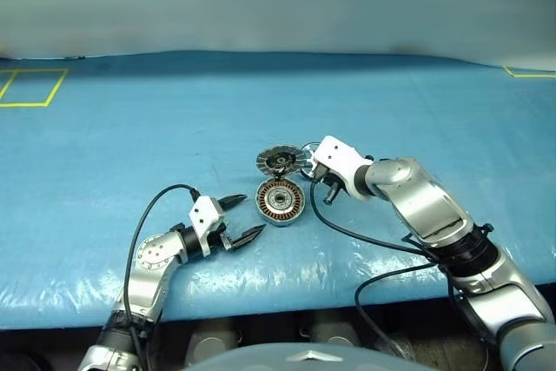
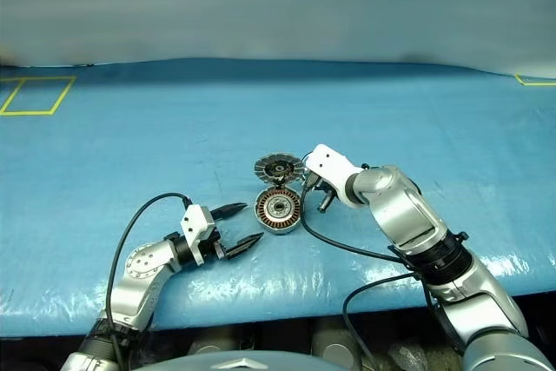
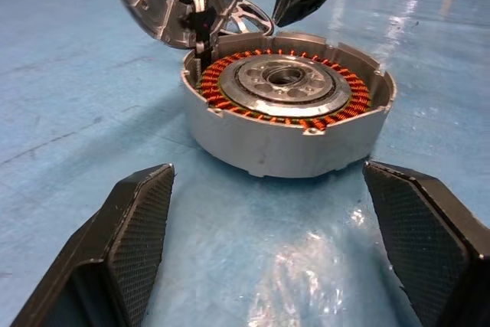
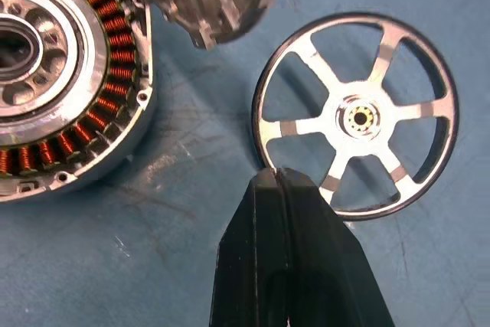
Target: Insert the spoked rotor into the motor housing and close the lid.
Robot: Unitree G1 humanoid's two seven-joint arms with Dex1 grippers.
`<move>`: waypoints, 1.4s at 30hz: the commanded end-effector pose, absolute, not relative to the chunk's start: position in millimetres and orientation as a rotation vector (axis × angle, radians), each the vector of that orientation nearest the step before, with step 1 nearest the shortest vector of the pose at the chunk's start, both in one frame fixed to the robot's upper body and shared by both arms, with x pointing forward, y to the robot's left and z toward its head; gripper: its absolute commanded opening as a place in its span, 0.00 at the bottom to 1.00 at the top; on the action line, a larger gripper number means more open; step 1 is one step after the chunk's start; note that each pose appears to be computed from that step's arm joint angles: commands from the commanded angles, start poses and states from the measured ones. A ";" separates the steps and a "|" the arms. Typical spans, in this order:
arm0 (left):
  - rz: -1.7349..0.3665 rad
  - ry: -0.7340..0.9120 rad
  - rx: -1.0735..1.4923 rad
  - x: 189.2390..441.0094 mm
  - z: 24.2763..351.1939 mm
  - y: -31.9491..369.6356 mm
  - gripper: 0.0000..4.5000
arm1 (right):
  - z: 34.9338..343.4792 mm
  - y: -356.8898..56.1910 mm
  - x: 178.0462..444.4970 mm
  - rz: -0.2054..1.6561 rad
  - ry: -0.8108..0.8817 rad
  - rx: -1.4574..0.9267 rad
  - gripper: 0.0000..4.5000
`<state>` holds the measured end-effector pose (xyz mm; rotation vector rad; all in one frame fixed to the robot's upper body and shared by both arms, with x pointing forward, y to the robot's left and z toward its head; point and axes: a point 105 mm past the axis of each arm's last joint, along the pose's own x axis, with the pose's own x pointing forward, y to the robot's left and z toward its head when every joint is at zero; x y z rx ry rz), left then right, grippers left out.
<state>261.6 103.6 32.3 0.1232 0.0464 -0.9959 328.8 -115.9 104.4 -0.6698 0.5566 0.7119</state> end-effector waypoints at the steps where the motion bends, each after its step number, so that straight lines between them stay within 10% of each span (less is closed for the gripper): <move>1: -1.008 0.004 0.145 261.9 43.1 100.3 0.94 | 134.5 -123.8 345.5 0.614 0.460 -0.694 0.01; 10: -1.009 0.005 0.146 263.5 42.5 101.0 0.94 | 125.4 -120.2 359.0 0.602 0.430 -0.847 0.01; 19: -1.002 0.015 0.151 262.0 40.2 102.9 0.94 | 130.6 -117.5 357.4 0.723 0.394 -1.047 0.56; 42: -1.010 0.001 0.143 257.6 42.5 99.8 0.94 | 124.8 -110.5 372.5 0.820 0.382 -1.302 0.56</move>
